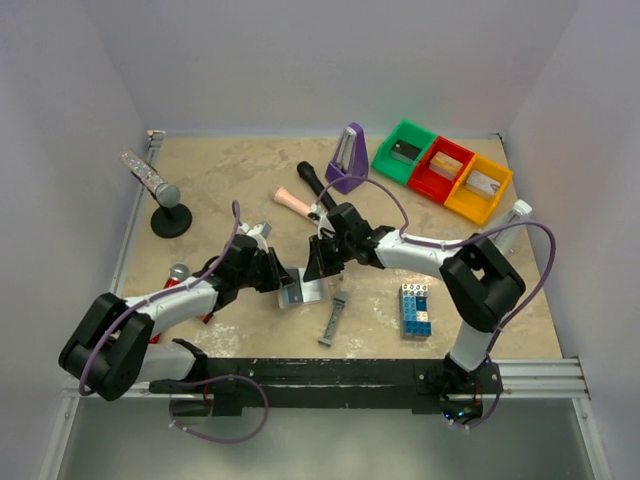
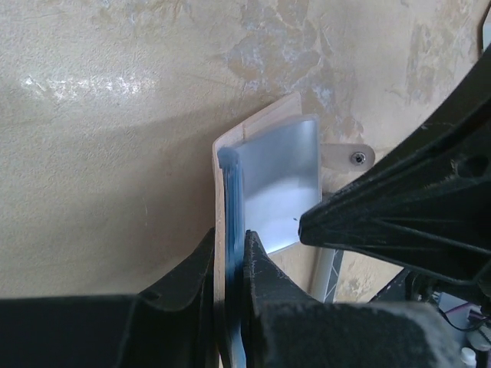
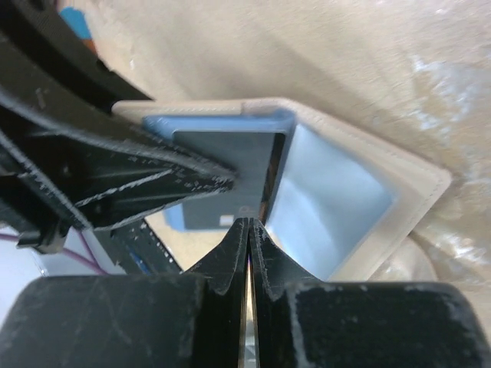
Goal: Take the credit cards out of the card holder
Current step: Place the card holder at the center of the board.
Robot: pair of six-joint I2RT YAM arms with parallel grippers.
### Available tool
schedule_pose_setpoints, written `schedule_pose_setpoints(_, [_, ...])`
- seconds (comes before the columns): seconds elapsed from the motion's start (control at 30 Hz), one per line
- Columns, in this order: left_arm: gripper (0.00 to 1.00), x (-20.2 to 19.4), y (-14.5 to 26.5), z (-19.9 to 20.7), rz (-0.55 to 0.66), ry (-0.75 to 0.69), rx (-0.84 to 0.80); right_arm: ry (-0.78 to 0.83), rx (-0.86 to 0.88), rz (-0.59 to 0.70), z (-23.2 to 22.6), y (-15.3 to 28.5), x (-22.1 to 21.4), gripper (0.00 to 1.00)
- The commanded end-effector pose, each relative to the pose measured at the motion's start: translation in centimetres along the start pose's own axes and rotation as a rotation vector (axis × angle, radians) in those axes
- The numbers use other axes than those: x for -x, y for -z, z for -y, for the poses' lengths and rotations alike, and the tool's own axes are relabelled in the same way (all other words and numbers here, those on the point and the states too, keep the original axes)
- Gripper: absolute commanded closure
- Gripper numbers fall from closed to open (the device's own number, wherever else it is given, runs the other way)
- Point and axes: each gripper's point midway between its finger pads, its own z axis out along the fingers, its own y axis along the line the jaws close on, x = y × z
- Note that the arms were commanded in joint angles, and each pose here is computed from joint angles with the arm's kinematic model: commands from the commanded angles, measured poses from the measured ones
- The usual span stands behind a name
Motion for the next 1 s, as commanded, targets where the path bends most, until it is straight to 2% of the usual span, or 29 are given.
schedule_pose_setpoints(0.0, [0.96,1.0,-0.5,1.1,0.014,0.015,-0.055,-0.005,0.053,0.041,-0.4,-0.2,1.7,0.96])
schedule_pose_setpoints(0.5, [0.55,2.3,0.5,-0.2,0.028,-0.006,0.065,-0.078,-0.024,0.005,3.4,-1.2,-0.6,0.95])
schedule_pose_setpoints(0.6, [0.49,2.1,1.3,-1.1,0.008,-0.015,0.131,-0.082,-0.029,0.004,3.6,-1.3,-0.9,0.95])
schedule_pose_setpoints(0.83, [0.47,3.0,4.3,-2.2,0.044,-0.05,0.251,-0.079,-0.055,-0.001,4.0,-1.0,-1.3,0.91])
schedule_pose_setpoints(0.97, [0.49,3.1,6.0,-1.4,0.109,-0.05,0.199,-0.073,-0.057,0.005,3.9,-0.6,-1.4,0.88])
